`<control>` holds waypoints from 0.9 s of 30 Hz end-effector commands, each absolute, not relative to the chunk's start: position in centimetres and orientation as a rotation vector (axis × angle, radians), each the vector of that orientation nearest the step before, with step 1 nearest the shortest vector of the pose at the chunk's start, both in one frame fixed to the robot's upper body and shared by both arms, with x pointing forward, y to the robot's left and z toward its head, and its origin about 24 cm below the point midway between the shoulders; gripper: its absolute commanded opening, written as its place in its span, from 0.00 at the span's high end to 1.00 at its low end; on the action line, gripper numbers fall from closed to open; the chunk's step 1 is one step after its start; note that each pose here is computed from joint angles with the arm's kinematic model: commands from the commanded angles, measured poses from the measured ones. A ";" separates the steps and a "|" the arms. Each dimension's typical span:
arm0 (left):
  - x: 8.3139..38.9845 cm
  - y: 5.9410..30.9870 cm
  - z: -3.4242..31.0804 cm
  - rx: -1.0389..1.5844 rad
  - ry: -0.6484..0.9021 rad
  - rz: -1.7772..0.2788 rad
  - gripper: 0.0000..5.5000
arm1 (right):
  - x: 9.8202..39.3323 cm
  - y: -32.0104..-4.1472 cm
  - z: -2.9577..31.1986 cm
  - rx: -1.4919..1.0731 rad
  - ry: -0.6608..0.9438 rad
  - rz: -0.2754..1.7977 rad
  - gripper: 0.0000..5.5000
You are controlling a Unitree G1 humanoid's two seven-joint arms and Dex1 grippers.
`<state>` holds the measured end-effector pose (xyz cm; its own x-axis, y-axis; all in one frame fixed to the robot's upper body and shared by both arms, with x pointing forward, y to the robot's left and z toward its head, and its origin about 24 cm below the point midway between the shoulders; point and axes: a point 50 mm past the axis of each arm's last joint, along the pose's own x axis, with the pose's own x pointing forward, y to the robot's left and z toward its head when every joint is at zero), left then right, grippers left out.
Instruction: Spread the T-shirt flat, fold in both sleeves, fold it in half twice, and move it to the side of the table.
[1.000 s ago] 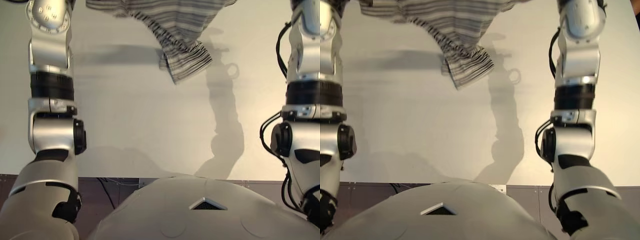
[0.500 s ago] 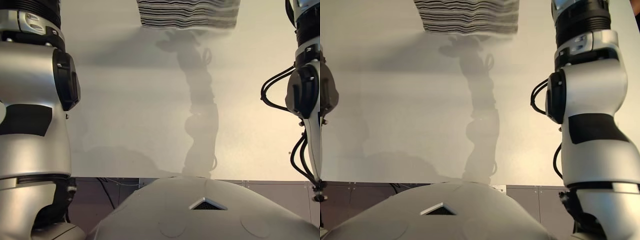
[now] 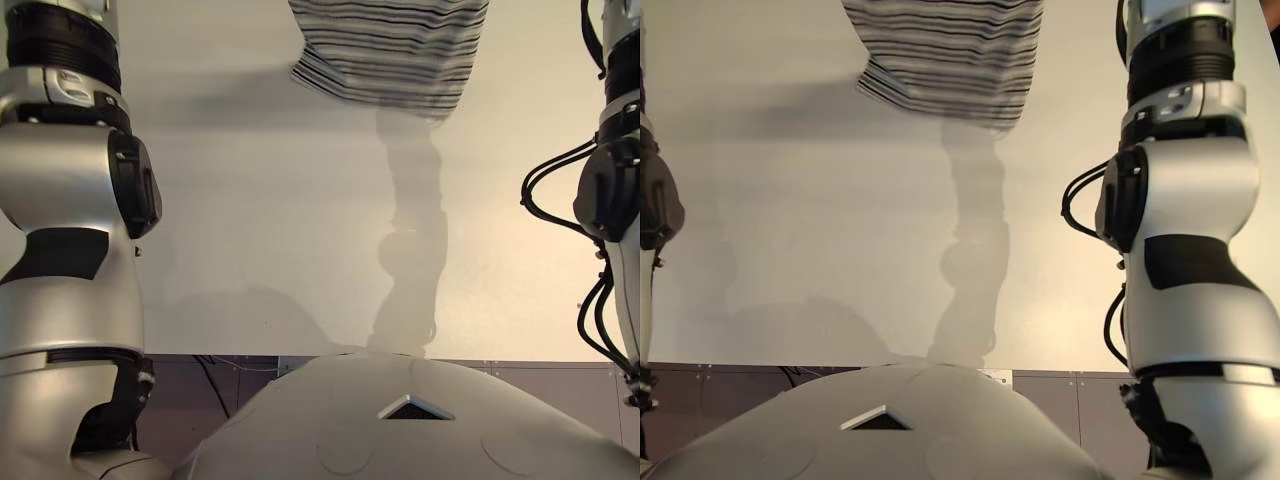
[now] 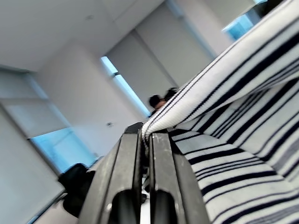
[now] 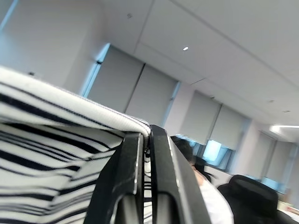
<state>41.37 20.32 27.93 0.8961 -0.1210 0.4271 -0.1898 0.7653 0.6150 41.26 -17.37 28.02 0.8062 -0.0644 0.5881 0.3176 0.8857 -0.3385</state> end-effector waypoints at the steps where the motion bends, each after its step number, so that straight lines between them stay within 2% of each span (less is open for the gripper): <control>1: 41.8 19.0 29.5 0.721 -0.501 0.118 0.98 | 41.6 -16.4 28.9 -0.434 -0.612 -0.296 0.98; 5: 42.1 17.1 29.1 0.702 -0.492 0.065 0.98 | 41.8 -15.6 28.6 -0.449 -0.592 -0.286 0.98; 9: 41.8 16.8 26.3 0.626 -0.468 -0.155 0.98 | 41.7 -14.6 26.1 -0.362 -0.543 -0.008 0.98; 11: 39.8 19.1 26.1 0.550 -0.549 -0.264 0.98 | 39.3 -16.9 26.2 -0.171 -0.618 0.146 0.98; 13: 36.1 21.7 27.1 0.453 -0.624 -0.327 0.98 | 34.2 -20.0 26.9 -0.042 -0.688 0.262 0.98; 14: 33.4 22.6 27.0 0.359 -0.613 -0.393 0.98 | 31.2 -21.0 26.2 -0.041 -0.668 0.340 0.98; 16: 27.5 22.9 22.7 0.274 -0.385 -0.672 0.98 | 24.8 -20.4 21.6 -0.126 -0.465 0.620 0.98; 18: 19.9 22.8 12.7 0.327 0.122 -1.013 0.98 | 18.7 -19.1 14.1 -0.202 -0.069 0.896 0.98; 19: 15.1 23.4 8.0 0.372 0.384 -1.170 0.98 | 15.8 -19.4 10.5 -0.237 0.134 0.994 0.98; 20: 11.3 24.2 5.5 0.373 0.556 -1.272 0.98 | 13.4 -20.1 8.1 -0.257 0.288 1.063 0.98; 21: 9.1 25.2 4.5 0.363 0.657 -1.304 0.98 | 11.0 -21.1 6.3 -0.289 0.425 1.128 0.98; 23: 6.7 25.8 4.1 0.338 0.739 -1.334 0.98 | 7.6 -22.1 4.5 -0.332 0.602 1.240 0.98; 25: 4.8 25.3 3.3 0.388 0.751 -1.366 0.98 | 5.9 -21.7 3.7 -0.344 0.653 1.289 0.98; 27: 4.7 25.2 2.6 0.494 0.725 -1.291 0.98 | 5.3 -21.1 3.6 -0.372 0.651 1.290 0.98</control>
